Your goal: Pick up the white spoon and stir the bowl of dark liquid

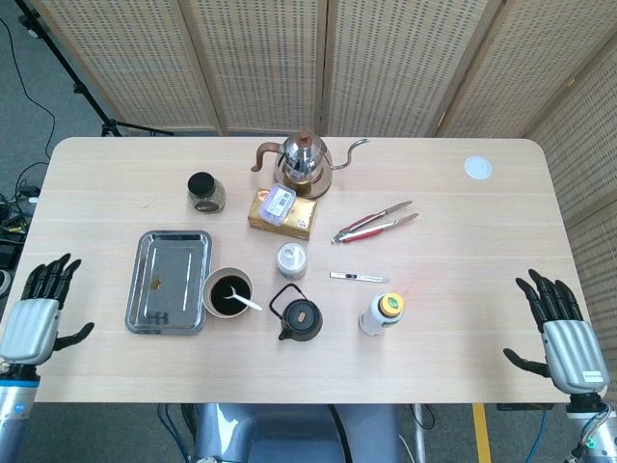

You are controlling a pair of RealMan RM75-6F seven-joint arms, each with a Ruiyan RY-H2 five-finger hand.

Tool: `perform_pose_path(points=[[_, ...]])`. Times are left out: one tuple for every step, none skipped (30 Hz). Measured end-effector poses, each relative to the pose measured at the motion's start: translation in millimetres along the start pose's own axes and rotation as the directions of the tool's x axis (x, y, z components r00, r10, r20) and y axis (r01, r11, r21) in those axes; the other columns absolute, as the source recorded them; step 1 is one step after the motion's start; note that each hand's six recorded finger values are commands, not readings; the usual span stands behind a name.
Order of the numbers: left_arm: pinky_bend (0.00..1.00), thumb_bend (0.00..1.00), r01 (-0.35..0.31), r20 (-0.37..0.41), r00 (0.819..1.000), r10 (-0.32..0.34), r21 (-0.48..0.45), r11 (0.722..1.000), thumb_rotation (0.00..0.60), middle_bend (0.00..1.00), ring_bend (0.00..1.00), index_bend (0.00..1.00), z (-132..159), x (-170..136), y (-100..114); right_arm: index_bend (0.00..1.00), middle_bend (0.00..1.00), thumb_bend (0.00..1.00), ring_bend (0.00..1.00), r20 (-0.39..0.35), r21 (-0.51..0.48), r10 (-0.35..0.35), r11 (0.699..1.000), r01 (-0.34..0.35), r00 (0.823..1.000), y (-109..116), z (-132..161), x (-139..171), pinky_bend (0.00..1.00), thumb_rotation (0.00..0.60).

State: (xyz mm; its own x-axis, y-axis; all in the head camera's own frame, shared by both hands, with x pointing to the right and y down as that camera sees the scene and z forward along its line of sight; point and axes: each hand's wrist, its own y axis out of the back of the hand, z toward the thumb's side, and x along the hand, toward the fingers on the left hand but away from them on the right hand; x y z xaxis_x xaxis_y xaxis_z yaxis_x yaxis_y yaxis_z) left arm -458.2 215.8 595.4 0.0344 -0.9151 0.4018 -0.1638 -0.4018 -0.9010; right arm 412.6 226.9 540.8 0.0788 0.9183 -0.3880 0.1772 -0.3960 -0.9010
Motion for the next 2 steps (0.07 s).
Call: perform_pose_path(points=[[0.00, 0.18, -0.008, -0.010, 1.000, 0.008, 0.006, 1.000, 0.600, 0.00, 0.00, 0.00, -2.5, -4.0, 2.4, 0.00, 0.00, 0.00, 0.00, -0.002, 0.000, 0.002, 1.000, -0.002, 1.000, -0.8, 0.2, 0.0, 0.00, 0.600], [0.00, 0.18, -0.016, -0.019, 1.000, 0.016, 0.013, 1.000, 0.600, 0.00, 0.00, 0.00, -4.2, -7.8, 4.8, 0.00, 0.00, 0.00, 0.00, -0.004, 0.001, 0.004, 1.000, -0.004, 1.000, -1.7, 0.3, 0.1, 0.00, 0.600]])
